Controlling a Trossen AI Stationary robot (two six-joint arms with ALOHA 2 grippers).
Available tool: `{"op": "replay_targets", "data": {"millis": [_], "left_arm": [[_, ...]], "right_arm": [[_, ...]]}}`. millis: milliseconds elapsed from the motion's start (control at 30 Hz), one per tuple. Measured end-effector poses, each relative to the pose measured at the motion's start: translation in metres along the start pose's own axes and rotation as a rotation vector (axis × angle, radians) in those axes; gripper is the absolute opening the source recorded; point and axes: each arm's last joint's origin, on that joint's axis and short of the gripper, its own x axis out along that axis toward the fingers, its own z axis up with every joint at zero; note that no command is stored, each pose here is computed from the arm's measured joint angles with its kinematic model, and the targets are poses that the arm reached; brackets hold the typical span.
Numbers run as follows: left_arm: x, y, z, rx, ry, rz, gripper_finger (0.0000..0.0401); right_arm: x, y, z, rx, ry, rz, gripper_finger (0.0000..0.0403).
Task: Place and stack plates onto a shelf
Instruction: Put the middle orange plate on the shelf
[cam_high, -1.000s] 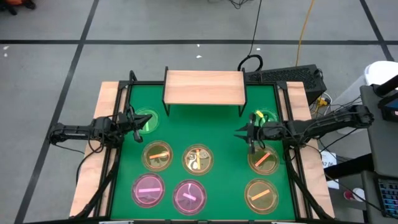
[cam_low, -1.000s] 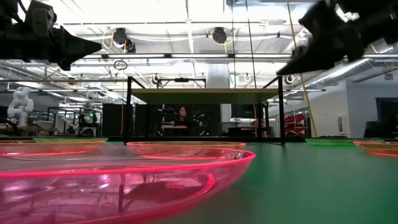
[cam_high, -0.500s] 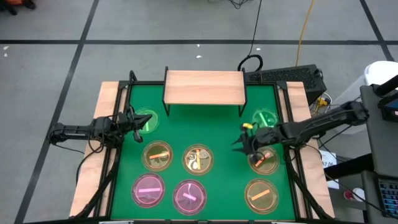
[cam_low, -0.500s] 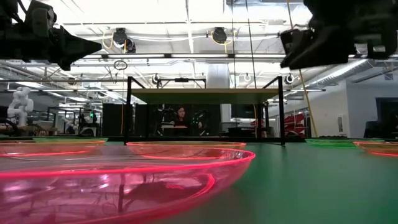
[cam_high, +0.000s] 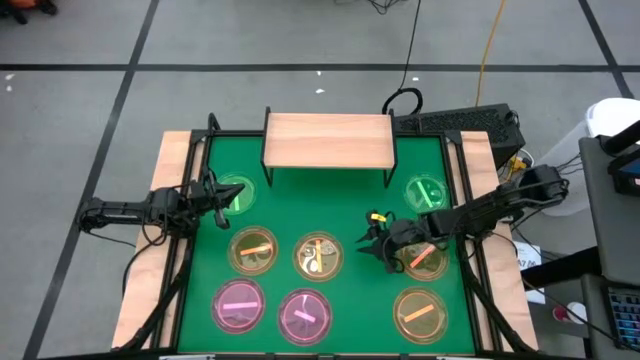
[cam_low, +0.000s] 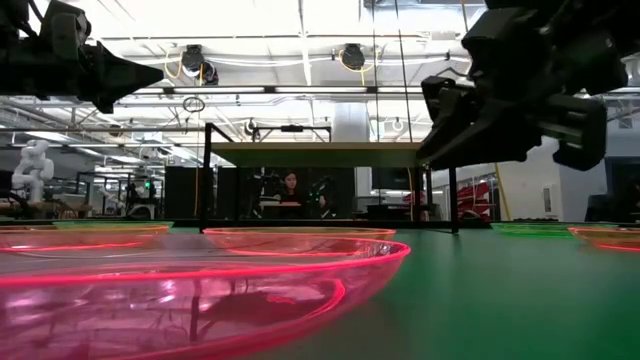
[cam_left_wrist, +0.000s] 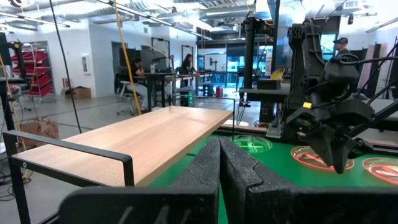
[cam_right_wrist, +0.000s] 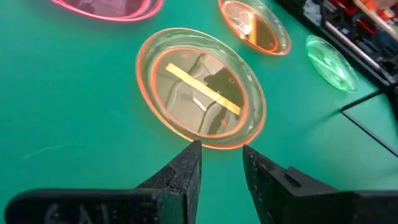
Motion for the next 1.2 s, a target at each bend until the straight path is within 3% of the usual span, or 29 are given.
{"op": "replay_targets", "data": {"millis": [633, 967, 1200], "left_arm": [[0.0, 0.0, 0.0, 0.0, 0.0, 0.0, 0.0001], [0.0, 0.0, 0.0, 0.001, 0.001, 0.003, 0.0001], [0.0, 0.0, 0.0, 0.001, 0.001, 0.003, 0.0001]], "right_arm": [[0.015, 0.033, 0.007, -0.122, -0.007, 0.054, 0.0103], [0.042, 0.034, 0.017, -0.151, 0.01, 0.039, 0.015], [0.063, 0.041, 0.013, -0.145, 0.06, 0.06, 0.0155]]}}
